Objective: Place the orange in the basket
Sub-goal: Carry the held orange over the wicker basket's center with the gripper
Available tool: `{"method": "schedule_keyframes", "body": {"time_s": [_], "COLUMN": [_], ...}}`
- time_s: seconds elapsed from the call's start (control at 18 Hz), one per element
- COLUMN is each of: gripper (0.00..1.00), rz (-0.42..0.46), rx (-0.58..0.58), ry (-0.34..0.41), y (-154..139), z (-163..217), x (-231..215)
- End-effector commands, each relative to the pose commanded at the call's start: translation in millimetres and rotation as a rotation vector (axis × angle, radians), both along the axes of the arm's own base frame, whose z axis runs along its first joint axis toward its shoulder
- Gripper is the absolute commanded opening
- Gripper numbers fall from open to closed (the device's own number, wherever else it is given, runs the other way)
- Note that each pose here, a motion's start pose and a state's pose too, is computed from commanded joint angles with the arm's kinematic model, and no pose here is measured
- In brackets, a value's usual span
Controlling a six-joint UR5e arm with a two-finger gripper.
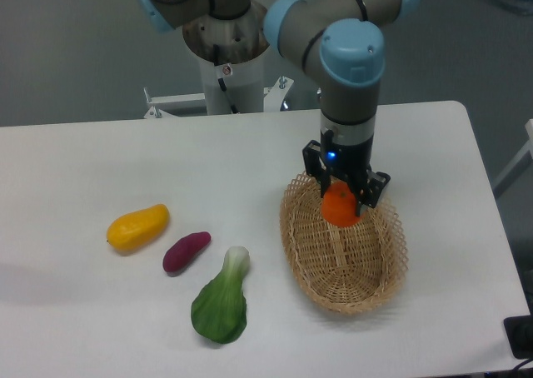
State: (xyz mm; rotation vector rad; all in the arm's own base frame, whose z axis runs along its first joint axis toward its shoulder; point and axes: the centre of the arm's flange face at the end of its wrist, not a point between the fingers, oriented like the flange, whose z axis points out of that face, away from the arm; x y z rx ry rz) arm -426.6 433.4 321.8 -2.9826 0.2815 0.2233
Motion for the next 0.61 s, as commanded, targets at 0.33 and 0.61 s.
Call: {"method": "schedule_keyframes", "body": {"time_s": [0.33,0.61], "gripper": [0.53,0.61], "rz": [0.13,0.129], "rx": [-0.008,-0.025], "ry": [-0.058,-0.078], "y": [-0.3,-3.8], "z": [-52.1,-65.3], "x": [4.1,7.7]}}
